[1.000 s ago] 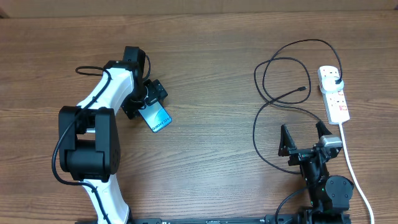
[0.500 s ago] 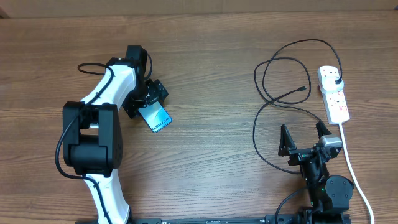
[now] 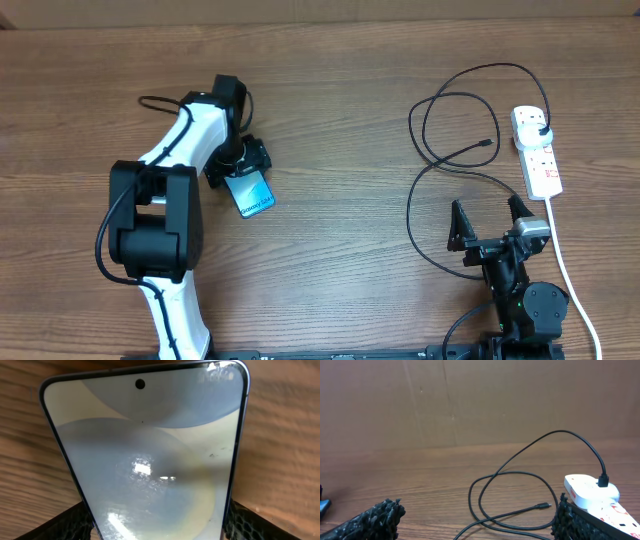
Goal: Plug charger to phone and switch on socket
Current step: 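Lift the phone with the left gripper and tilt it upright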
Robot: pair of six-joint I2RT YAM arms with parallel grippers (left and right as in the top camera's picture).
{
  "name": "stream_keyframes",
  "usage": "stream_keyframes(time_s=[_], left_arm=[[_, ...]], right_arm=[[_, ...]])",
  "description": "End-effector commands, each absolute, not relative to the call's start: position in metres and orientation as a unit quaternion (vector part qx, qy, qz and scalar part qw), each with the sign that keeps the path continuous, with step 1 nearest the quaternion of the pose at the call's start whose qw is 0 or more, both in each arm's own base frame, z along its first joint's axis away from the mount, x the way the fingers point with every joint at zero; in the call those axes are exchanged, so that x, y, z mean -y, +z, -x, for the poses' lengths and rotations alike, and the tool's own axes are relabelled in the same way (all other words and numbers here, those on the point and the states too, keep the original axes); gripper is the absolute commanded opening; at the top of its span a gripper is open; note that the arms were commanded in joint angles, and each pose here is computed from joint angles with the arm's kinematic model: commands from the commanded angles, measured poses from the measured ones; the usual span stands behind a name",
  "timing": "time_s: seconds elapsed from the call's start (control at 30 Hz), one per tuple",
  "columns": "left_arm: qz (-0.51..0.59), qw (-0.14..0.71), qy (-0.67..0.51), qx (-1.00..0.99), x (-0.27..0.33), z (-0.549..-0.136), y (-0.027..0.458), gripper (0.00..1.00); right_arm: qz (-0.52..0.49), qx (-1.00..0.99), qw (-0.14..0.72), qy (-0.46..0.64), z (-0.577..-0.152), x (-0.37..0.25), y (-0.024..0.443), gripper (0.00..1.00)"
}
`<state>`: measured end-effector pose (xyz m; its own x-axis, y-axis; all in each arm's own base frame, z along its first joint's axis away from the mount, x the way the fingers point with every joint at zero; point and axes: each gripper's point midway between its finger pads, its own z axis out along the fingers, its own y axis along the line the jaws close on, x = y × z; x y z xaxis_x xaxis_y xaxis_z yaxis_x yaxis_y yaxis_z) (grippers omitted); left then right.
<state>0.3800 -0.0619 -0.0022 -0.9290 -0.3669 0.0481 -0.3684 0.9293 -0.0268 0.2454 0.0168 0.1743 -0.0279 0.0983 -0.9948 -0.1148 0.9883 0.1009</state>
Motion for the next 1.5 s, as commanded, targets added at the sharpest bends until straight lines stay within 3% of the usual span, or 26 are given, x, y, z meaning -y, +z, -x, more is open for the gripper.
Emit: stream_keyframes(time_s=[0.0, 0.3, 1.47], left_arm=[[-0.096, 0.085, 0.051, 0.990, 0.099, -0.355, -0.038, 0.83], [-0.090, 0.081, 0.052, 0.991, 0.102, -0.357, -0.037, 1.00], [-0.270, 0.133, 0.001, 0.954, 0.089, -0.331, -0.035, 1.00]], right_arm=[[0.004, -0.711, 0.699, 0.072, -0.245, -0.016, 0.173, 1.00], [0.004, -0.711, 0.699, 0.072, -0.245, -0.016, 0.173, 1.00], [0.004, -0.711, 0.699, 0.073, -0.245, -0.016, 0.173, 1.00]])
